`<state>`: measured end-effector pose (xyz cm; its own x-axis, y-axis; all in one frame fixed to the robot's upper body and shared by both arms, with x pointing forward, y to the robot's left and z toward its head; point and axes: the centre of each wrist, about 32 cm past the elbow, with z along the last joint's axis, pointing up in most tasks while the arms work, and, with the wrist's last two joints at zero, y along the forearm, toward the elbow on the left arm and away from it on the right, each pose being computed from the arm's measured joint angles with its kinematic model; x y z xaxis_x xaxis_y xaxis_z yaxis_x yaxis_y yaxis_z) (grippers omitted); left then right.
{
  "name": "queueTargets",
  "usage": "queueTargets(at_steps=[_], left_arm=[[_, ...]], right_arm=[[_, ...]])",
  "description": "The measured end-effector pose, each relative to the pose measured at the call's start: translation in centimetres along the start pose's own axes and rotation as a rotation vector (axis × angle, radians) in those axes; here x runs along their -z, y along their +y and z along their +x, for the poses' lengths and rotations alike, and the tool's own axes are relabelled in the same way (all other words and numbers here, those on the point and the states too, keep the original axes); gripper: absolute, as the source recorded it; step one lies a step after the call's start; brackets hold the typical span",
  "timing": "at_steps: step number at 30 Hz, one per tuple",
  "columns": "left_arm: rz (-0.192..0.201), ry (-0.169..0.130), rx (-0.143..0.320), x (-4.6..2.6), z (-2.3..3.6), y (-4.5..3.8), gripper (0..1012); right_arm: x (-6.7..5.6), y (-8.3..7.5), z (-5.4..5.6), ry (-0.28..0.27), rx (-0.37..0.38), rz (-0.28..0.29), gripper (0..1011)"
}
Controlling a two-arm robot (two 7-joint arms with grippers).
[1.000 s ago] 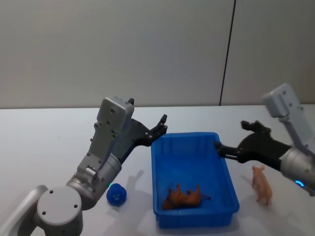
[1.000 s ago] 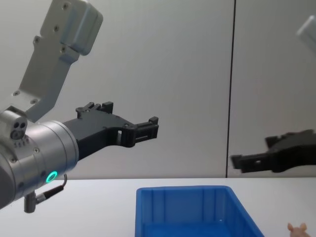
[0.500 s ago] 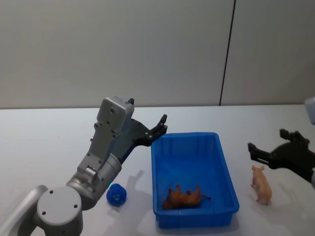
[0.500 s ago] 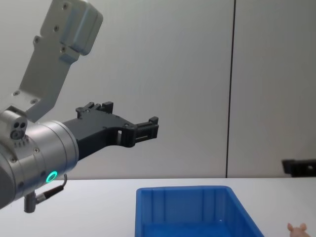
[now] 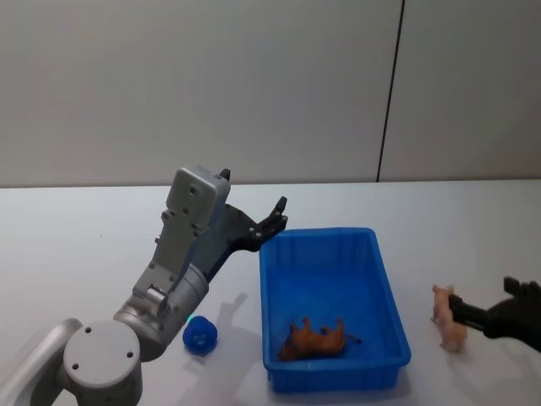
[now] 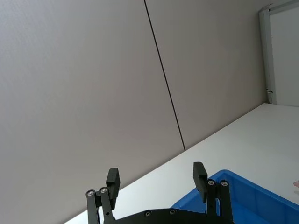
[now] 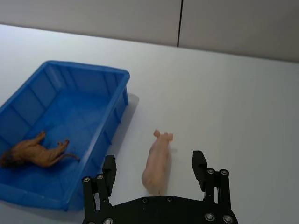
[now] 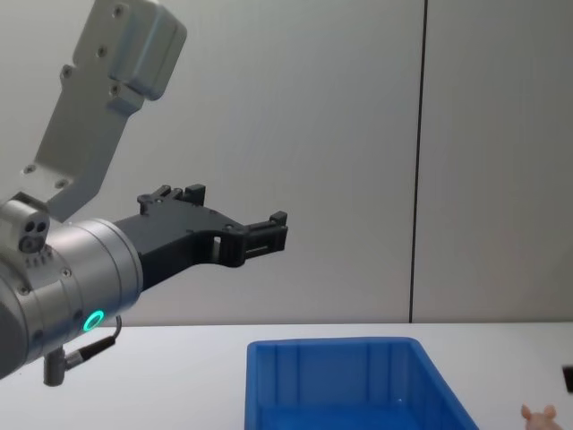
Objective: Pick up the two dolls from the table and place them into the box.
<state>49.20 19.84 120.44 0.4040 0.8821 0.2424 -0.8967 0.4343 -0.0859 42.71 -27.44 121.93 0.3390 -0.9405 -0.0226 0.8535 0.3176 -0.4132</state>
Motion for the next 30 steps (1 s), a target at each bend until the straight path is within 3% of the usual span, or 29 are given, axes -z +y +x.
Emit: queueTargets(at_steps=[12, 30], left_arm=[[0.000, 0.000, 0.000, 0.00, 0.00, 0.00, 1001], [0.000, 0.000, 0.000, 0.00, 0.00, 0.00, 1001]], right_arm=[[1.3, -0.2, -0.2, 0.028, 0.041, -0.089, 1001], [2.3, 3.6, -0.4, 0.025, 0.039, -0.173, 1001]])
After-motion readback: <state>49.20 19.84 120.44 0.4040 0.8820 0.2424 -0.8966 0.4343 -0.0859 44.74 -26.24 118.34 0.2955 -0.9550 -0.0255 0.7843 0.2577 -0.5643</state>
